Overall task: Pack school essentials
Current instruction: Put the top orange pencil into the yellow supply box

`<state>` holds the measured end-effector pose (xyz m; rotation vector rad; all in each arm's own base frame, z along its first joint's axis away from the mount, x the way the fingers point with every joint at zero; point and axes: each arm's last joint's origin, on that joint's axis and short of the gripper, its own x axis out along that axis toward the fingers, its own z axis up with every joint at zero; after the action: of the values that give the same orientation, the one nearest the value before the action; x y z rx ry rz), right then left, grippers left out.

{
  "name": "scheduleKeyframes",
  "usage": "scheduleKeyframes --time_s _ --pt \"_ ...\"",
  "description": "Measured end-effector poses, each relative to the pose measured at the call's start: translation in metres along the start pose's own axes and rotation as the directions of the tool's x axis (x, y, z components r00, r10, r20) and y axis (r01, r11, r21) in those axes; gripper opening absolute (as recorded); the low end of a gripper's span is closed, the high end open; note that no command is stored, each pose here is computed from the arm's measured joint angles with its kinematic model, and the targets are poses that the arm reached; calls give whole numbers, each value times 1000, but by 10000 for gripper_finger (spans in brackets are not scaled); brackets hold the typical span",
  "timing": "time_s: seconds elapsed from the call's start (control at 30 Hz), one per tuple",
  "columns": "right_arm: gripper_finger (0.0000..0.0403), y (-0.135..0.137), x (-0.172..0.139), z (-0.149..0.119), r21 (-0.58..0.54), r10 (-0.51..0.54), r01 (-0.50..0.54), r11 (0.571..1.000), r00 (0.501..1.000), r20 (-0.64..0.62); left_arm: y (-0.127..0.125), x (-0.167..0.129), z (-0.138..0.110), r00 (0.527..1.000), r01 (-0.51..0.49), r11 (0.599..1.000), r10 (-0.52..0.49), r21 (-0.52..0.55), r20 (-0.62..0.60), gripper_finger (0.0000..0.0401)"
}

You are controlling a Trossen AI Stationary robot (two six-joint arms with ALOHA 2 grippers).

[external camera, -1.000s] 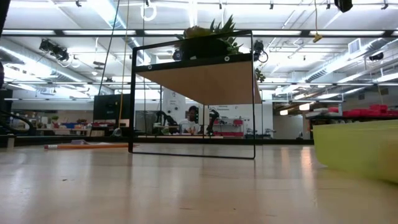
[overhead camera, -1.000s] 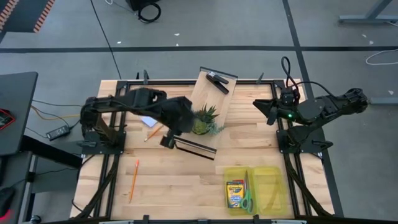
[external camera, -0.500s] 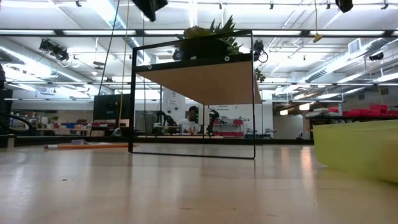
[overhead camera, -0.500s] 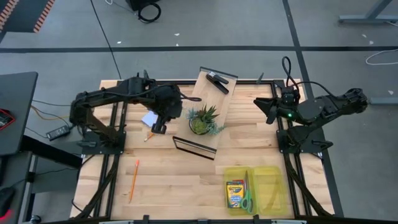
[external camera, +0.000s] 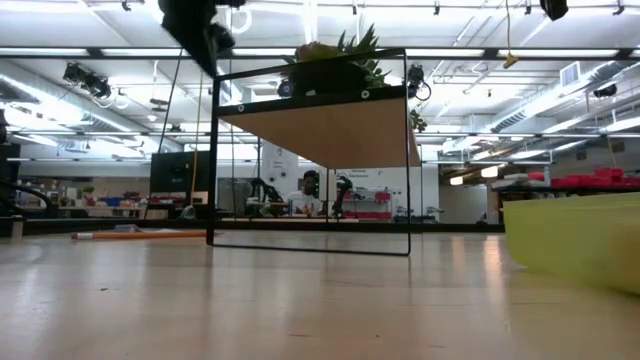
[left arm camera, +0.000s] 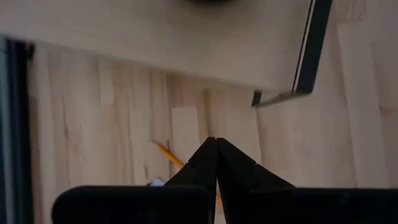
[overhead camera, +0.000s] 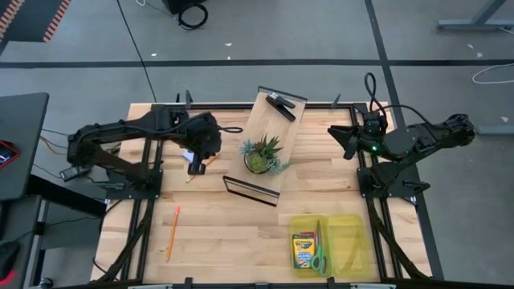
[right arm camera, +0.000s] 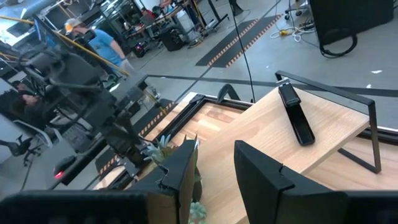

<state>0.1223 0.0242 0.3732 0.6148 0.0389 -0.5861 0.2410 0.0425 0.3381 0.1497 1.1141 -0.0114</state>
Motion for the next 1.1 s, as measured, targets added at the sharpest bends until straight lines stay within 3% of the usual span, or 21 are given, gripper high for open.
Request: scheduleKeyframes --time_s 0.3,0.6,0.87,1.1 --pt "119 0 0 0 -11 -8 8 1000 1000 8 1 35 -49 1000 -17 991 16 -133 -12 18" --pt "119 0 0 0 -7 -10 10 1000 1000 11 -5 66 -86 1000 -8 952 16 -306 22 19" --pt "119 0 0 0 -9 -16 17 1000 1000 18 -8 99 -103 995 -41 838 82 -544 51 53" --pt "119 0 0 1 -10 -18 18 1000 1000 19 0 116 -123 983 -116 699 184 -706 21 90"
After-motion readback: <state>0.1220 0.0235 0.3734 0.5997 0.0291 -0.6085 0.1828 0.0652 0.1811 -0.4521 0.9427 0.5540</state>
